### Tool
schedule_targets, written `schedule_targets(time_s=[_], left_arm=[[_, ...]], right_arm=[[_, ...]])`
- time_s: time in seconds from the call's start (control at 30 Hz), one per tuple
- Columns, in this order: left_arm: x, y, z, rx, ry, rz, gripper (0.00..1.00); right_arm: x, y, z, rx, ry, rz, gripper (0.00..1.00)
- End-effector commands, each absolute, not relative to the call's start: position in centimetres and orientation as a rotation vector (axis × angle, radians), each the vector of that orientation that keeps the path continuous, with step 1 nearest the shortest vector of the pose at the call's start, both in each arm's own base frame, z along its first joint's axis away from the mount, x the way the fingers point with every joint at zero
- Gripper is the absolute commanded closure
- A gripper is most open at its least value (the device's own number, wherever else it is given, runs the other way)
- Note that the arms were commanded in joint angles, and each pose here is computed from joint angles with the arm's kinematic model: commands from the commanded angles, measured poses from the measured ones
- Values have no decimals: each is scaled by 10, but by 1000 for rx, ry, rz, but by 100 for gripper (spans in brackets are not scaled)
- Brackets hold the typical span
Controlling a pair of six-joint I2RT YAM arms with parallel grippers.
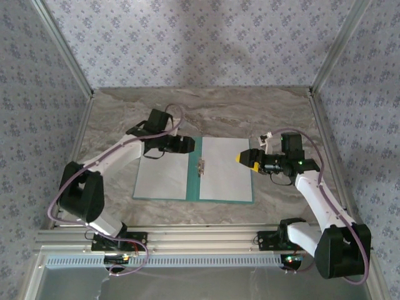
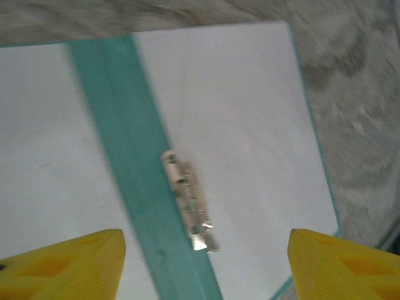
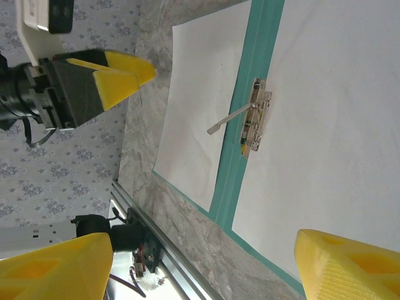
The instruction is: Put the files into the folder
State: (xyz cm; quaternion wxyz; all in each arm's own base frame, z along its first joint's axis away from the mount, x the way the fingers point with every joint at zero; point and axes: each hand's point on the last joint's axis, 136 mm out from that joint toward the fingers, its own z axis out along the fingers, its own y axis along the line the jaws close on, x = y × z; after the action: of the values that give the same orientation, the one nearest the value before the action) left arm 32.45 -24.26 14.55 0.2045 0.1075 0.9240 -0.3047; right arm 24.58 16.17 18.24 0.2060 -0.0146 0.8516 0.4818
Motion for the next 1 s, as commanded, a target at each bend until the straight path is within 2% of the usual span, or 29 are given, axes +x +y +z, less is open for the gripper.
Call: schedule_targets(time_s=[0.0, 0.17, 0.37, 0.6, 0.77, 0.97], left_arm=[[327, -182, 118, -22, 2656, -631, 35], [302, -118, 74, -243, 2732, -400, 41], [275, -84, 46, -329, 2759, -206, 45], [266, -76, 31, -351, 2775, -164, 48], [269, -93, 24, -319, 2815, -271, 51], [272, -110, 19, -277, 2817, -353, 51]], right_arm=[[246, 162, 190, -33, 2337, 1362, 22], [250, 161, 193, -24, 2325, 1351, 22], [255, 162, 193, 1, 2332, 1330, 22], [258, 167, 185, 31, 2380, 1347, 23], [259, 173, 186, 7, 2392, 1341, 23], [261, 176, 188, 63, 2448, 1313, 22]])
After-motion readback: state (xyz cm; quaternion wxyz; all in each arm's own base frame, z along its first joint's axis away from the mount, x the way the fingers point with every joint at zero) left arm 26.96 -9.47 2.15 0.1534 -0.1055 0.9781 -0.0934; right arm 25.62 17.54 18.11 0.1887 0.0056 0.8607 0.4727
